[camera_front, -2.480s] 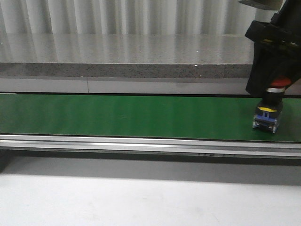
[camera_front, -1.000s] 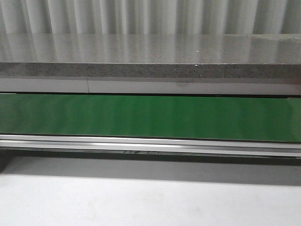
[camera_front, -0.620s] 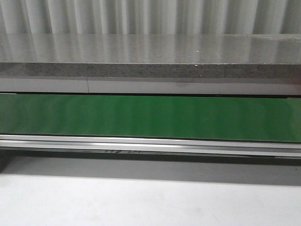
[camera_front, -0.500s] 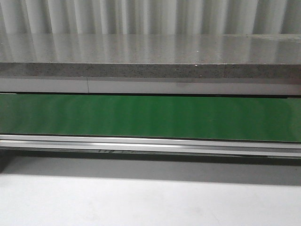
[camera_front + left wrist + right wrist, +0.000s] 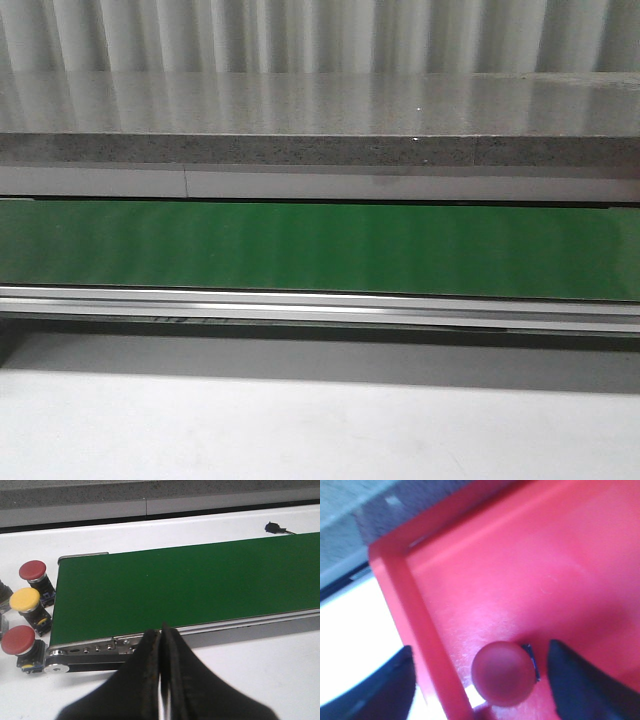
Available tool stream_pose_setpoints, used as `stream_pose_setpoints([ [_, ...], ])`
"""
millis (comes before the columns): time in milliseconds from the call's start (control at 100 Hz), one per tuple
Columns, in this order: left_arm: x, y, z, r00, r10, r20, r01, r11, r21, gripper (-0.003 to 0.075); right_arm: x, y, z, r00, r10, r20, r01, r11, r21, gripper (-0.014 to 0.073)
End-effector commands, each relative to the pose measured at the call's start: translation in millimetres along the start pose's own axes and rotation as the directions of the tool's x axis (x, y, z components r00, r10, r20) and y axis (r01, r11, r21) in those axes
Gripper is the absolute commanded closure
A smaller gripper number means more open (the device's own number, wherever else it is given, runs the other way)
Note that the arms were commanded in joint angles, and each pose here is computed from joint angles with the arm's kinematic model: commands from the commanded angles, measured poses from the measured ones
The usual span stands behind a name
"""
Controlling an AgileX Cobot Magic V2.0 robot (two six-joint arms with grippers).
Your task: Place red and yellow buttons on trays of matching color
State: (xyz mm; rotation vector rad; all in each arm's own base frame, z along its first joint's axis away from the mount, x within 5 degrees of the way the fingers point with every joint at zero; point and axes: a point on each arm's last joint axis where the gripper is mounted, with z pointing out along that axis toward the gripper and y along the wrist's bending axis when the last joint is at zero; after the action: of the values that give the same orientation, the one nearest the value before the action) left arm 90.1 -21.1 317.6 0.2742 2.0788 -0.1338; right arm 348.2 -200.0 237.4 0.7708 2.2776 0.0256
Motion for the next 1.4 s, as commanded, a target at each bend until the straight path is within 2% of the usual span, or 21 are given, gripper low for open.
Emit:
stream_pose_setpoints([
  [0,-13,-1,-4,0.996,-0.007,0.089,0.007,1.0,0.008,0.0741,-16,10,-44,0.987,-0.041,0.157,0.041,0.999,0.003,0.023],
  [50,-13,-1,-4,0.996,-0.007,0.089,0.007,1.0,0.008,0.0741,-10,13,-52,0.984,-0.047,0.169,0.048,0.999,0.001,0.0372],
  [120,-13,-1,-4,0.996,-0.007,0.089,0.007,1.0,0.008,0.0741,-1,21,-64,0.98,-0.08,0.184,0.082,0.997,-0.001,0.0494],
  [270,-13,-1,-4,0.996,-0.007,0.089,0.007,1.0,0.008,0.0741,19,39,-93,0.969,-0.129,0.21,0.139,0.99,-0.033,0.0666],
  [540,-13,-1,-4,0.996,-0.007,0.089,0.007,1.0,0.008,0.0741,49,81,-149,0.943,-0.244,0.225,0.28,0.949,-0.144,0.066],
  [660,-13,-1,-4,0.996,-0.007,0.089,0.007,1.0,0.008,0.0741,64,101,-176,0.902,-0.346,0.257,0.399,0.896,-0.193,0.066],
  [870,-13,-1,-4,0.996,-0.007,0.089,0.007,1.0,0.008,0.0741,97,117,-211,0.855,-0.413,0.314,0.498,0.822,-0.275,0.066],
  [1010,-13,-1,-4,0.996,-0.007,0.089,0.007,1.0,0.008,0.0741,120,117,-231,0.78,-0.487,0.391,0.606,0.744,-0.281,0.066],
  [1100,-13,-1,-4,0.996,-0.007,0.089,0.007,1.0,0.008,0.0741,134,111,-245,0.743,-0.497,0.449,0.644,0.714,-0.275,0.066],
  [1390,-13,-1,-4,0.996,-0.007,0.092,0.007,1.0,0.007,0.0741,181,73,-276,0.676,-0.428,0.6,0.66,0.713,-0.236,0.066],
])
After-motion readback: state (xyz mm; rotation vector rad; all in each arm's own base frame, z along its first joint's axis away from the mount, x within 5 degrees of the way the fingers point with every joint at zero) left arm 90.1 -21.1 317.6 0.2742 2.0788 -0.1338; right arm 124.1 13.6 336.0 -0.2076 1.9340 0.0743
